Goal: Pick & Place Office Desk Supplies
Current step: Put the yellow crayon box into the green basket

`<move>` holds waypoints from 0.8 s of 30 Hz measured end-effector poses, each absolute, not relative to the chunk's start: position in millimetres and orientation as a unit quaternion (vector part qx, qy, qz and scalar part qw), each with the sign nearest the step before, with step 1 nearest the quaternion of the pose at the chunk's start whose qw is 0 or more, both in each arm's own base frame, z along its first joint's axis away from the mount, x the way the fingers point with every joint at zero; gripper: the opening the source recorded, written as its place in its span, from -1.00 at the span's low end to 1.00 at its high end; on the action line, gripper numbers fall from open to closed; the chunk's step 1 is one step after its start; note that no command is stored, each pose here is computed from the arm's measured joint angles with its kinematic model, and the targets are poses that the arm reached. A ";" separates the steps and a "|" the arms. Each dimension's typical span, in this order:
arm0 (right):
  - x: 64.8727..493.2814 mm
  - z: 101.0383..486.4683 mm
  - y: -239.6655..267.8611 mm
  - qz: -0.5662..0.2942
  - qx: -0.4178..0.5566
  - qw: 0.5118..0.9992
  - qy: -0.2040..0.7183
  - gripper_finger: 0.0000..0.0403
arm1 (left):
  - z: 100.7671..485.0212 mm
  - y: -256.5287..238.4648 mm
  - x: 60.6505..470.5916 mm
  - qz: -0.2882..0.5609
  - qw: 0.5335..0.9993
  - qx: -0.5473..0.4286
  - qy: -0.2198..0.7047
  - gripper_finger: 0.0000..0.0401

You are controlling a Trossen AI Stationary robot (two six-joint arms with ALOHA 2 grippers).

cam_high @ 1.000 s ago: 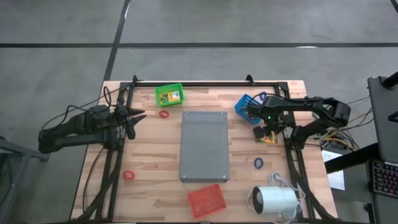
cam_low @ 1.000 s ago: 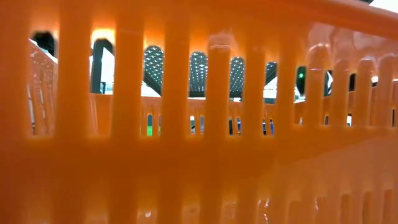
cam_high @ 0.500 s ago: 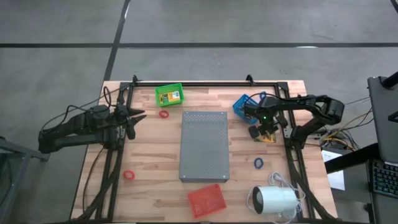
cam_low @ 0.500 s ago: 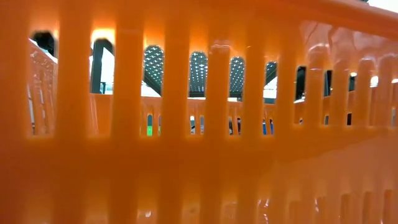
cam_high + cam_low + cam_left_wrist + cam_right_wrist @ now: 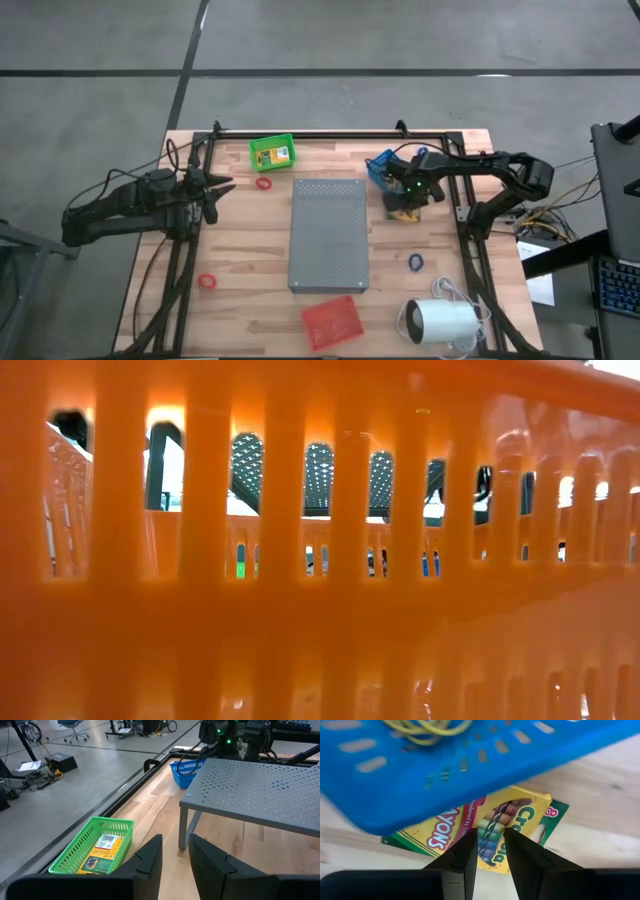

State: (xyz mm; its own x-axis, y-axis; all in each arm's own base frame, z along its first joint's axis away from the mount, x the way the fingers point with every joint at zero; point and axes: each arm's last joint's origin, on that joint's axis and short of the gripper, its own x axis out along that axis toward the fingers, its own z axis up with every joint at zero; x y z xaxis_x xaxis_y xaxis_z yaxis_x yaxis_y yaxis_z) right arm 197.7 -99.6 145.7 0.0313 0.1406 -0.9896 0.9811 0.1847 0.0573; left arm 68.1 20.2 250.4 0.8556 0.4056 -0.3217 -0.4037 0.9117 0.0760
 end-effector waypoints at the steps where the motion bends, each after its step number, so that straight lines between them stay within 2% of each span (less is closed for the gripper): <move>1: 199.9 146.1 -100.6 -0.403 0.498 0.527 0.558 -0.51 | 250.4 20.2 68.1 0.210 0.963 0.003 0.168 -0.51; 7: 210.4 145.7 -100.2 -0.375 0.521 0.552 0.532 -0.51 | 250.4 20.2 68.1 0.210 0.963 0.002 0.168 -0.51; 19: 230.3 135.8 -73.7 -0.347 0.550 0.533 0.542 -0.51 | 250.4 20.2 68.1 0.210 0.963 0.002 0.167 -0.51; 24: 230.7 143.4 -71.4 -0.349 0.551 0.542 0.530 -0.51 | 250.4 20.2 68.0 0.210 0.963 0.002 0.167 -0.51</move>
